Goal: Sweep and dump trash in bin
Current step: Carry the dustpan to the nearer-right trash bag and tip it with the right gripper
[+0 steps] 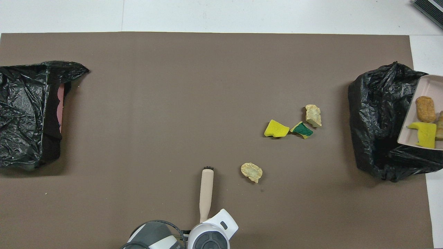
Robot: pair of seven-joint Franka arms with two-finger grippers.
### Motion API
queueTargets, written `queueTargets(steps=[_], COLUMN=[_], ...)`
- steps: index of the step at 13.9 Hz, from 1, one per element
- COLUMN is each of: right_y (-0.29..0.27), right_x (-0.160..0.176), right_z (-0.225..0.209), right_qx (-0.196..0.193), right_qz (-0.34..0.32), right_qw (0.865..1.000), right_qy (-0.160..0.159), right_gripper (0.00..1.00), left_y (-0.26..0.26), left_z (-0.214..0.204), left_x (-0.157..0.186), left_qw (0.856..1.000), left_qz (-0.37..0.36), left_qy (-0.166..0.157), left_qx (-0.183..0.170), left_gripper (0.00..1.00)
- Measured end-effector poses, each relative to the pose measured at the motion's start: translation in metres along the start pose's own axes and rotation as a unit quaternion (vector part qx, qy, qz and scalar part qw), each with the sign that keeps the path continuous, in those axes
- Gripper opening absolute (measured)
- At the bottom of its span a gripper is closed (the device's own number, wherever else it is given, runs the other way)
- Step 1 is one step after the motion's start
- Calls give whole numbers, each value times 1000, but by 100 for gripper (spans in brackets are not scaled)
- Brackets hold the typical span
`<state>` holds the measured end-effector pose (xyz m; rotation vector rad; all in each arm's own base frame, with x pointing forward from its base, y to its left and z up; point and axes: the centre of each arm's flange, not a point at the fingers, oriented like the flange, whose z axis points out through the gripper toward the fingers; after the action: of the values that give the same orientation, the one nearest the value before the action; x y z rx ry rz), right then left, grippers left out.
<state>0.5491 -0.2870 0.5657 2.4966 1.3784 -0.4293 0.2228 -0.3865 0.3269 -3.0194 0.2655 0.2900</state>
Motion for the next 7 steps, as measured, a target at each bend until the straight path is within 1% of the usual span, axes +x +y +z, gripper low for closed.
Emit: queueTargets(steps=[2, 3, 4, 5, 6, 7], right_y=[-1, -3, -6, -7, -7, -7], right_x=[3, 5, 10, 14, 17, 21], right_z=[0, 0, -1, -3, -6, -11], right_qx=[2, 8, 14, 13, 6, -4], right_qz=[33, 35, 33, 29, 24, 15], right_qw=[999, 999, 999, 998, 997, 996], right_qy=[-10, -19, -36, -51, -68, -89], right_gripper=[33, 33, 33, 33, 33, 33], left_y=[0, 0, 0, 0, 0, 0], left_z=[2, 3, 5, 6, 7, 7], left_x=[0, 1, 1, 2, 2, 2], left_qw=[1000, 1000, 1000, 1000, 1000, 1000], left_qz=[0, 0, 0, 0, -1, -1], left_qy=[-2, -4, -7, -9, -10, -11], left_qx=[0, 1, 1, 1, 2, 1], left_gripper=[27, 31, 32, 40, 45, 46])
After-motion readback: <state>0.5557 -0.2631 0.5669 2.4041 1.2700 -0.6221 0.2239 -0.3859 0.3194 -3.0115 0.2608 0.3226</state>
